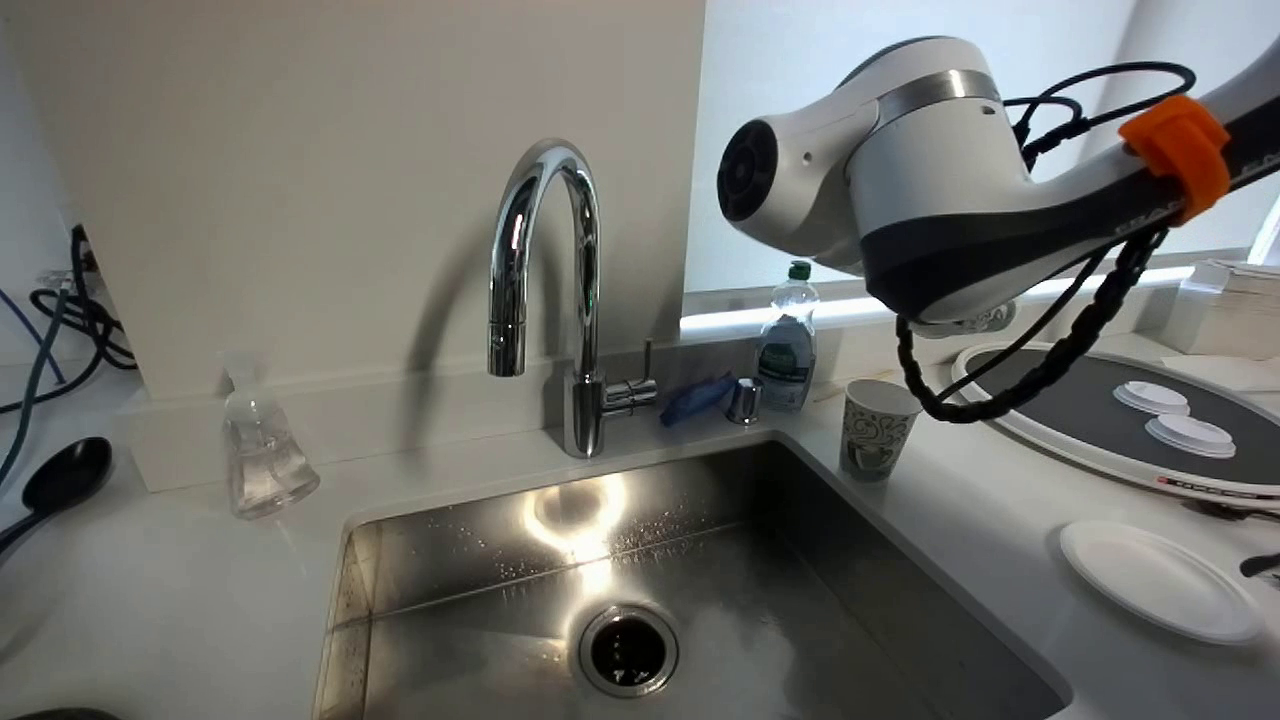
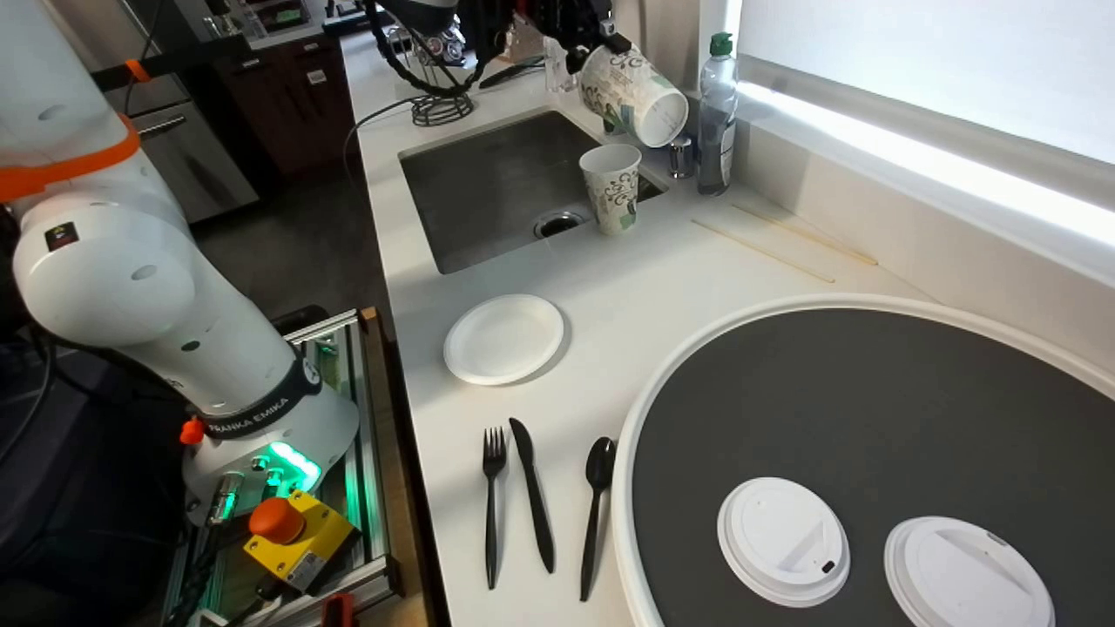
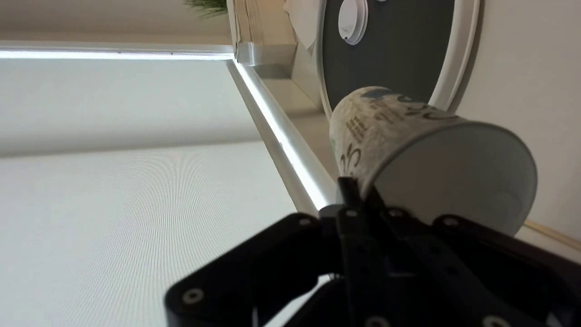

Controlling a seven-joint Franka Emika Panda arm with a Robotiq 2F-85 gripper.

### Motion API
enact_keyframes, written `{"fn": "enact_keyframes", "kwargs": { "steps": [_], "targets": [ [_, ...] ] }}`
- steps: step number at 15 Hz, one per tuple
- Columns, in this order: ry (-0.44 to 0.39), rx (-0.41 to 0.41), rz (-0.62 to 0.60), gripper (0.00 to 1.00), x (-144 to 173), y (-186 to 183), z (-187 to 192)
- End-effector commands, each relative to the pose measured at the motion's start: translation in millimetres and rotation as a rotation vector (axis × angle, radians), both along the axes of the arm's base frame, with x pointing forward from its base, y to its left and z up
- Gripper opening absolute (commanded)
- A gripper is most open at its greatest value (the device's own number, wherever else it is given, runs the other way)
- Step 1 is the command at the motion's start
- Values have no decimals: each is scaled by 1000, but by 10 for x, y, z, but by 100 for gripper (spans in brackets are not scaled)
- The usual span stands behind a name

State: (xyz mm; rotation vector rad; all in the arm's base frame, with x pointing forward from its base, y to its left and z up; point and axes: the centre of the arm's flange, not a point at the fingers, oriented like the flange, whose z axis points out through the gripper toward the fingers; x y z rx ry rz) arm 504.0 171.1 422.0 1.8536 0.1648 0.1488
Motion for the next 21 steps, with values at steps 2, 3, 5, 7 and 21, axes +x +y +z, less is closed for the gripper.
{"fn": "enact_keyframes", "kwargs": {
  "steps": [2, 3, 5, 7, 21],
  "targets": [
    [-38, 71, -140, 1, 22, -201, 137],
    [-49, 86, -168, 1, 20, -260, 162],
    [-74, 126, -236, 1, 11, -389, 211],
    [-101, 185, -305, 1, -6, -496, 252],
    [-419, 480, -683, 1, -362, -913, 434]
  ]
}}
